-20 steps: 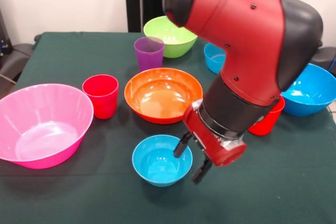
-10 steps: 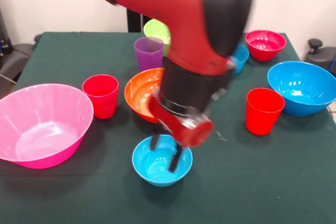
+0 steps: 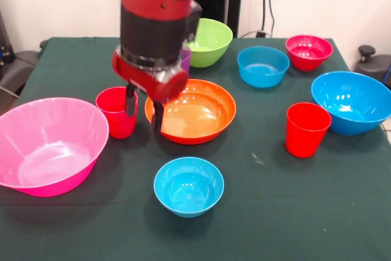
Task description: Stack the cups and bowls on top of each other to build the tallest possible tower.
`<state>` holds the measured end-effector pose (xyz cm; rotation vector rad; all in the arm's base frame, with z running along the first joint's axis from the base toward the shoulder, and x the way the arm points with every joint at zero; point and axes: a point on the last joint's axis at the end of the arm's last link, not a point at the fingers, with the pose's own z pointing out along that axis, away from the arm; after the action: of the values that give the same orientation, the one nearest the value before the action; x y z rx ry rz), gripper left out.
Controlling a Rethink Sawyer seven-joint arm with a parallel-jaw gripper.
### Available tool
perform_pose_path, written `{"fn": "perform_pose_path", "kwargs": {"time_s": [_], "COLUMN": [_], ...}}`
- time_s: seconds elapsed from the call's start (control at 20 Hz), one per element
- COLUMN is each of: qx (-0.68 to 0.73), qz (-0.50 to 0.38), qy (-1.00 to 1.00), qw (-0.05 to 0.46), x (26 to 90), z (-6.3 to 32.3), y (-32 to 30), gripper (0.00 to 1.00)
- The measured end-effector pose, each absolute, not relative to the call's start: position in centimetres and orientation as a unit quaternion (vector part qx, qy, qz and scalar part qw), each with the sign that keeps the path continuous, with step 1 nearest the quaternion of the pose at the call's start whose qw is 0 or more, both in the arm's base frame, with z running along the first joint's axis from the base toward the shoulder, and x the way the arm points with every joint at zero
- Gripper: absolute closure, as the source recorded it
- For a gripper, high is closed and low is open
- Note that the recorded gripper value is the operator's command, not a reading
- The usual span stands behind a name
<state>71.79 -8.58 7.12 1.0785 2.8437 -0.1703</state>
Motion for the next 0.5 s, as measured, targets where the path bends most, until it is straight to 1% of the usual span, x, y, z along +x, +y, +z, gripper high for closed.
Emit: {"fn": "perform_pose_path", "kwargs": {"time_s": [0.5], "qx": [0.271], "qz": [-0.026], "qy": [0.962], "qw": [0.014], "x": [66.2], "z": [11.5], "y": [-9.6], "gripper": [0.00]}}
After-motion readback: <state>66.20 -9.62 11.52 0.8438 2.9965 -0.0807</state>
